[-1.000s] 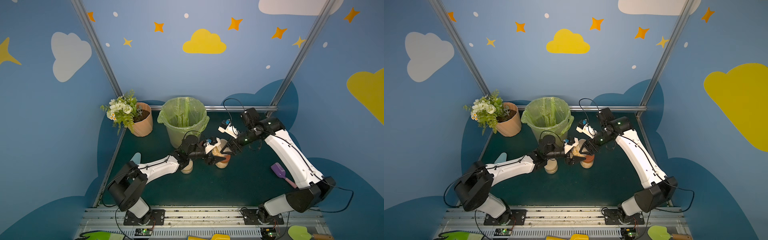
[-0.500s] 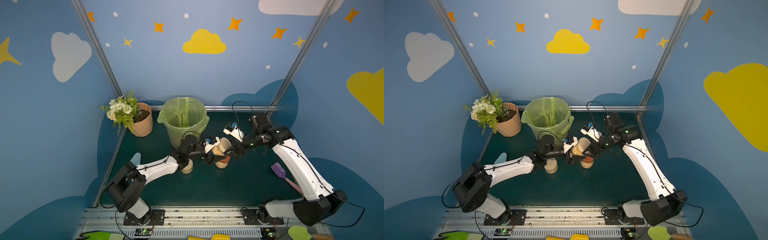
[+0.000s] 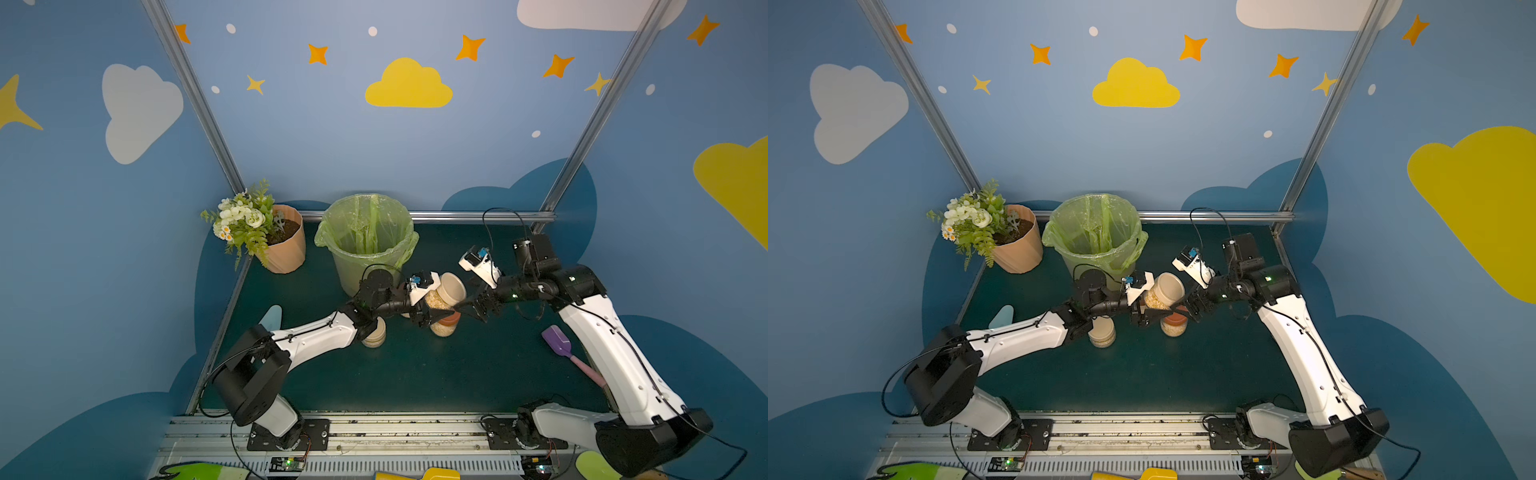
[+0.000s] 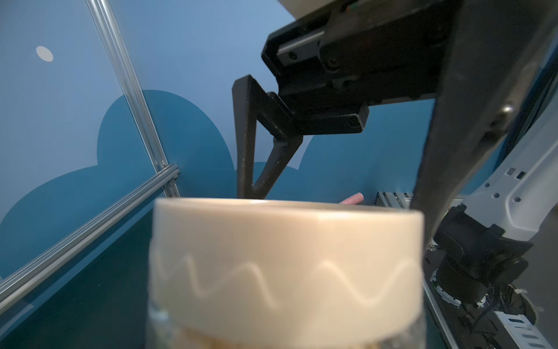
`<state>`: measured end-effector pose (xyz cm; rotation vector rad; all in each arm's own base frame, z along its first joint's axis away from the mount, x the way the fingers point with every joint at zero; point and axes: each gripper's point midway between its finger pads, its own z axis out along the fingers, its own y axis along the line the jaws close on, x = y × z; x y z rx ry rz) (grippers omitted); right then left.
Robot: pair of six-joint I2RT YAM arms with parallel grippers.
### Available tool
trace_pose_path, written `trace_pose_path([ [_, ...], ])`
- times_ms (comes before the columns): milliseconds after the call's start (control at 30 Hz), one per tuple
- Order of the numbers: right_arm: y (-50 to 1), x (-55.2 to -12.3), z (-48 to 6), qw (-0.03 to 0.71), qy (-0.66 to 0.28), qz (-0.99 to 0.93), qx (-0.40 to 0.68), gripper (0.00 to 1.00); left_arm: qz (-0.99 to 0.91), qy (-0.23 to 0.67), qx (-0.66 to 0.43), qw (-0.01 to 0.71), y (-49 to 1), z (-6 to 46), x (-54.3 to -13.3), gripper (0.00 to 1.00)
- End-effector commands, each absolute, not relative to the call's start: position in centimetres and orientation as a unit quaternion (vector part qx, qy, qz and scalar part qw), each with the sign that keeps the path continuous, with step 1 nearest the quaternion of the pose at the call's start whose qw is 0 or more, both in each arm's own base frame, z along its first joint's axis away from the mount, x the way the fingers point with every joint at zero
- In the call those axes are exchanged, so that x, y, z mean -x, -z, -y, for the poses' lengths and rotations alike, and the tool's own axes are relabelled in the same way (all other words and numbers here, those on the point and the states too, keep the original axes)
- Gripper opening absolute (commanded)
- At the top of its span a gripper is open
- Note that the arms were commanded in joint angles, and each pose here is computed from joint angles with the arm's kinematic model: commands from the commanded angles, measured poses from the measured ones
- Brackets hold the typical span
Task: Empty expired oatmeal from jars
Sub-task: Unscrew the lid from the jar.
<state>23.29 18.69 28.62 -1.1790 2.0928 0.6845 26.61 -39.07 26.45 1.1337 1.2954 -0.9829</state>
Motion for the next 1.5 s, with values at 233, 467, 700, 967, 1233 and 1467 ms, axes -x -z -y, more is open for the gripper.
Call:
trace_pose_path([
  [233, -30.4, -21.3, -16.3, 0.382, -0.25, -0.803, 0.383, 0.94, -0.488, 0.415, -0.478, 0.601, -30.9, 38.8, -26.0, 0.09],
  [467, -33.6, -21.4, -16.0, 0.368, -0.321, -0.846, 0.216, 0.97, -0.496, 0.396, -0.471, 0.613, -30.6, 38.4, -26.6, 0.09],
  [700, -33.5, -23.2, -17.3, 0.266, -0.397, -0.878, 0.016, 0.97, -0.51, 0.362, -0.476, 0.618, -29.6, 38.5, -27.2, 0.1],
  [967, -33.8, -24.6, -18.4, 0.233, -0.382, -0.894, -0.011, 0.97, -0.513, 0.339, -0.49, 0.619, -29.1, 38.6, -27.3, 0.1],
  [1233, -32.6, -24.8, -19.1, 0.21, -0.366, -0.906, -0.004, 0.97, -0.513, 0.337, -0.491, 0.618, -29.0, 38.7, -27.2, 0.1],
  [1467, -31.6, -24.8, -20.1, 0.198, -0.352, -0.915, 0.02, 0.97, -0.509, 0.342, -0.497, 0.614, -29.0, 39.2, -26.9, 0.1],
])
